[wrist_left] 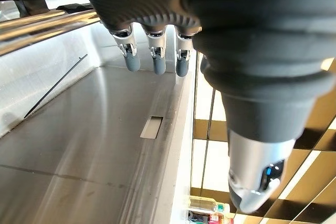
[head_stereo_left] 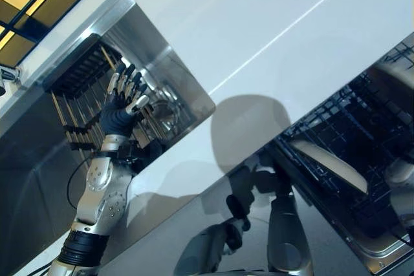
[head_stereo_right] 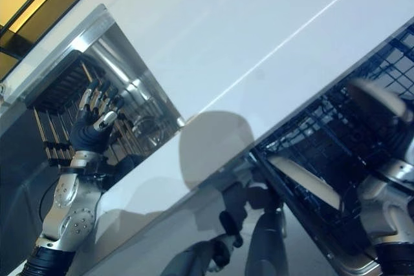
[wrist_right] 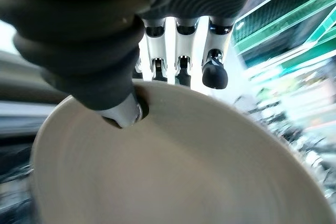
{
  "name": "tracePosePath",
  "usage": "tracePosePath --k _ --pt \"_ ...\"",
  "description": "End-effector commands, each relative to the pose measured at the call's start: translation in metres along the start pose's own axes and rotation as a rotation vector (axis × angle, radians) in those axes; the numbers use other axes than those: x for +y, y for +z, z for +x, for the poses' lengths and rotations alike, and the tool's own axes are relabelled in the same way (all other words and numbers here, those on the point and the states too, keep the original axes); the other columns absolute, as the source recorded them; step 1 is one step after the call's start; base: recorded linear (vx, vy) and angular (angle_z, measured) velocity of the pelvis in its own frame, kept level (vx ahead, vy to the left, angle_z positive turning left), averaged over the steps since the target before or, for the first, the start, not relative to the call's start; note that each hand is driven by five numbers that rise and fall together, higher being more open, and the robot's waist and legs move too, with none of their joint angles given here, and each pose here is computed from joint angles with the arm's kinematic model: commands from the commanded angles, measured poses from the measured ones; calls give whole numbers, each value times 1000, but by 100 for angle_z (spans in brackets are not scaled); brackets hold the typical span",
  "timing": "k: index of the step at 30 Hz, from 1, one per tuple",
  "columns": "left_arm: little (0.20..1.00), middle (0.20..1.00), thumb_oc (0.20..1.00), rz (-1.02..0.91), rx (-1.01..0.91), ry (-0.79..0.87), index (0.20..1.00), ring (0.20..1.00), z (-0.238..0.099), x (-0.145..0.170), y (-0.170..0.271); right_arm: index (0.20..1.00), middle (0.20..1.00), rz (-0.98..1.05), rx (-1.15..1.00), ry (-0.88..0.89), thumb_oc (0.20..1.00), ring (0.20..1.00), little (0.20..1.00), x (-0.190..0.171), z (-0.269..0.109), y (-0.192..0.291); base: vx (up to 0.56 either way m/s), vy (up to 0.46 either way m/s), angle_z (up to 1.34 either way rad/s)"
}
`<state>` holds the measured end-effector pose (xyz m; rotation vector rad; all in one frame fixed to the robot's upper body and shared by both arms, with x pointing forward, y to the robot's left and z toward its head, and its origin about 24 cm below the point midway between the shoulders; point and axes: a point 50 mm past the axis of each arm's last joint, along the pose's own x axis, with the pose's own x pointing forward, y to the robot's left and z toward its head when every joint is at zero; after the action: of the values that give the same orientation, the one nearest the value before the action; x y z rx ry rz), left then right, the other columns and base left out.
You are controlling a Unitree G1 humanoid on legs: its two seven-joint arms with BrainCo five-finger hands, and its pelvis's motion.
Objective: Pick up plates and place into dishwasher.
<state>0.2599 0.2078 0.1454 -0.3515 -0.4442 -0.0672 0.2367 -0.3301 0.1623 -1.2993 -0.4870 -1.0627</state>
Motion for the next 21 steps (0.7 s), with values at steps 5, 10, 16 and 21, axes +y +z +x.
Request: tracePosePath --k 5,10,16,21 --pt "1000 1000 1000 -153 64 86 1000 1000 -20 -4 -38 200 200 148 -82 288 200 200 200 21 -40 21 32 37 -2" --pt "1000 1000 1000 -160 83 96 1000 1000 -21 -4 -42 200 200 154 -80 358 200 200 200 26 -50 23 14 13 1" --pt "1000 1000 1000 -154 105 97 1000 1000 -25 -4 -46 705 705 136 -31 401 705 705 705 29 -62 18 19 -4 5" --pt "1000 1000 1000 -154 126 112 1000 1000 -29 1 -48 1000 1000 93 24 412 1000 1000 1000 29 -70 8 33 -6 11"
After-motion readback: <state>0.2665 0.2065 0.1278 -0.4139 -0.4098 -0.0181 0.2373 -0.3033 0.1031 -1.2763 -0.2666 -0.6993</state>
